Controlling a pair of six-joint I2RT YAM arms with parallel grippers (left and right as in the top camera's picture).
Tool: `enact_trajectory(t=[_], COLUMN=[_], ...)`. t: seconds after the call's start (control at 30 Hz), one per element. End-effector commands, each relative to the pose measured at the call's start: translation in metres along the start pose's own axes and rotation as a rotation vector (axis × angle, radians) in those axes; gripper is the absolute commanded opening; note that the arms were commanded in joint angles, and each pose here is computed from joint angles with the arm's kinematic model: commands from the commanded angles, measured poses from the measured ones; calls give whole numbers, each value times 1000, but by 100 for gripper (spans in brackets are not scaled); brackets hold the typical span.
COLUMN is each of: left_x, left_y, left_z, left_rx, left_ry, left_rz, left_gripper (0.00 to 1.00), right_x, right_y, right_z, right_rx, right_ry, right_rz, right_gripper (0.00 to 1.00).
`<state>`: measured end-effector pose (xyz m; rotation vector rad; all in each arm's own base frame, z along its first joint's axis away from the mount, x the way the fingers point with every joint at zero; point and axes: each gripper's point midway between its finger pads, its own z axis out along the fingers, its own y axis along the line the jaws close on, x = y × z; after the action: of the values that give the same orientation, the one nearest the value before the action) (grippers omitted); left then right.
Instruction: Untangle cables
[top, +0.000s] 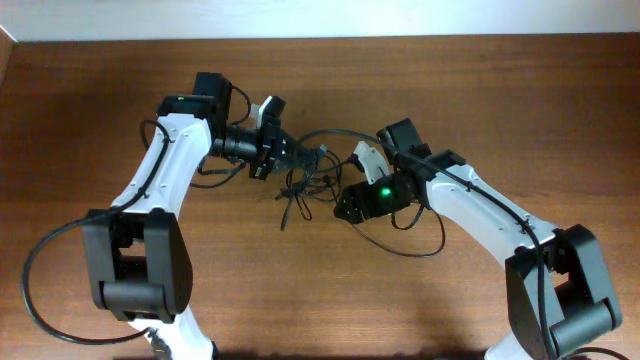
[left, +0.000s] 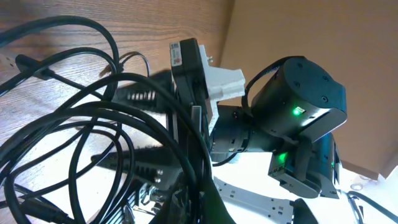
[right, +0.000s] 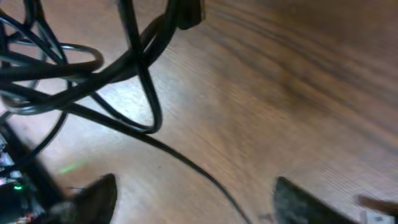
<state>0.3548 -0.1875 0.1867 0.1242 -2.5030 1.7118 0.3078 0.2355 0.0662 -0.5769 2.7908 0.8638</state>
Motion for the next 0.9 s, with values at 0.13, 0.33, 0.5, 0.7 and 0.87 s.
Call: enact_trajectory(t=[0.13,0.33,0.5,0.7,0.87], left_x=[4,7,7,7,7], left_y=[-20,-31,-32,-31,-31], left_z=[-6,-7,-7,-7,-7], left_rx=[37,100,106,104,101], left_ry=[-9,7,8,8,6], left_rz=[40,41,41,42,43], left_gripper=[0,0,0,0,0], right_x=[0,-11,-16,-13,-10], right_y=[12,17,6,6,-10], right_z=[8,10,11,11,3], right_rx=[25,31,93,94,110], right_ry=[8,-35,-51,-40,-29], right_rz=[-163,-203,-209,-191,-142], right_gripper=[82,72,58,4,4])
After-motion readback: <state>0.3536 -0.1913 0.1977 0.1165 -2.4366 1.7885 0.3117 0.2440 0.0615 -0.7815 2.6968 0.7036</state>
